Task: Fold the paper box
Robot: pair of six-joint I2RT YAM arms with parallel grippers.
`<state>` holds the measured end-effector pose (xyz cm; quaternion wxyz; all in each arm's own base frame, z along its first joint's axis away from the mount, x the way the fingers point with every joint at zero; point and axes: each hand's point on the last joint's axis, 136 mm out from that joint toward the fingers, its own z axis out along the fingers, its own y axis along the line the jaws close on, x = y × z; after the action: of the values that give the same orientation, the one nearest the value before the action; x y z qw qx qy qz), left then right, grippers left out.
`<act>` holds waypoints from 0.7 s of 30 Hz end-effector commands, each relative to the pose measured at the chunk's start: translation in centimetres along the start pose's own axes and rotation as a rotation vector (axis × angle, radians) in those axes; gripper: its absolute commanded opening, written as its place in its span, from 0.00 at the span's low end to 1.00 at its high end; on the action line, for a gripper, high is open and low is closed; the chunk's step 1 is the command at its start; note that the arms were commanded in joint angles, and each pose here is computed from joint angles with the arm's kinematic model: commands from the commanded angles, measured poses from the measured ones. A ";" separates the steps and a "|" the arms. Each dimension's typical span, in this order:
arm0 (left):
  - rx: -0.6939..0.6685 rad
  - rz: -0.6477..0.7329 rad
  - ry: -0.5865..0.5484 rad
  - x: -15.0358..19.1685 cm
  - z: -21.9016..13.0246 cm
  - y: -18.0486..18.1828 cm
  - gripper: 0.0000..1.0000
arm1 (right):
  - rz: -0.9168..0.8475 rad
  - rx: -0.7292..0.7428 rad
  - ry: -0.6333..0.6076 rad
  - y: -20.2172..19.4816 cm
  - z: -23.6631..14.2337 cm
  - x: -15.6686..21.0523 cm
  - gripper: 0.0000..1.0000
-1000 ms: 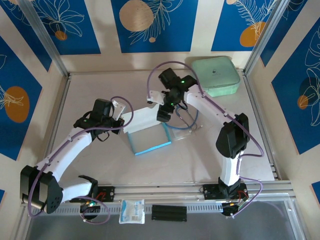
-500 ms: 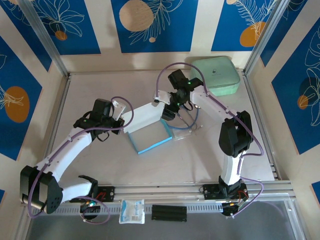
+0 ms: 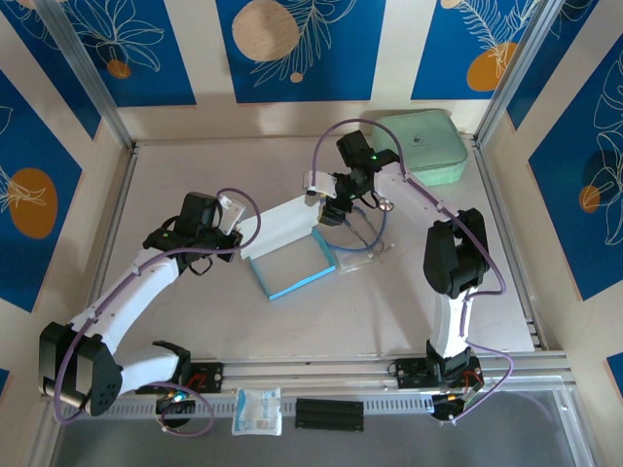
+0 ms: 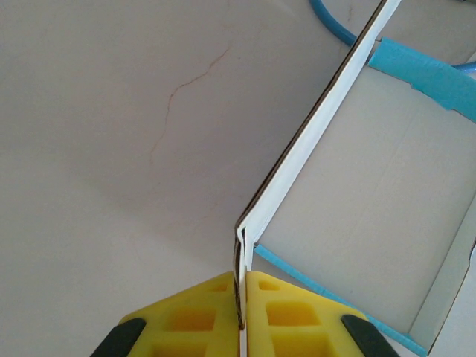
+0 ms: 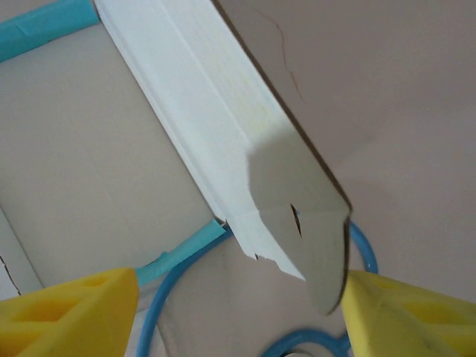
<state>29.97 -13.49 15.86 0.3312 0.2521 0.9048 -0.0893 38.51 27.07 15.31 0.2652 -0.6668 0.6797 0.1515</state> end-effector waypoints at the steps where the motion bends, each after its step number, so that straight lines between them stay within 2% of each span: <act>1: 0.013 0.022 0.017 0.5 0.3 -0.4 0.10 | -0.086 -0.047 -0.069 0.5 0.7 -2.0 0.68; 3: 0.012 0.023 0.018 0.5 0.3 -0.4 0.09 | -0.073 -0.067 -0.056 0.3 1.0 -2.0 0.57; 4: 0.010 0.023 0.019 0.6 0.3 -0.4 0.09 | -0.060 -0.078 -0.049 0.2 1.2 -1.9 0.49; 6: 0.006 0.023 0.019 0.6 0.2 -0.3 0.09 | -0.039 -0.070 -0.030 -0.3 1.4 -1.8 0.25; 7: 0.005 0.023 0.018 0.5 0.2 -0.3 0.09 | -0.035 -0.067 -0.021 -0.4 1.5 -1.6 0.20; 9: 0.003 0.023 0.022 0.6 0.2 -0.3 0.10 | -0.035 -0.050 0.000 -0.5 1.5 -1.1 0.21; 12: 0.004 0.023 0.022 0.6 0.3 -0.3 0.09 | -0.025 -0.019 0.019 -0.8 1.2 -0.6 0.30; 15: 0.005 0.023 0.022 0.5 0.3 -0.3 0.09 | -0.008 -0.010 0.018 -1.0 0.8 -0.4 0.32; 21: 0.003 0.016 0.023 0.6 0.3 -0.3 0.09 | 0.003 -0.028 0.018 -0.7 1.1 -0.7 0.12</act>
<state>29.90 -13.50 15.79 0.3297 0.2529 0.9053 -0.0880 40.07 28.29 14.46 0.2571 -0.6750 0.6759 0.1463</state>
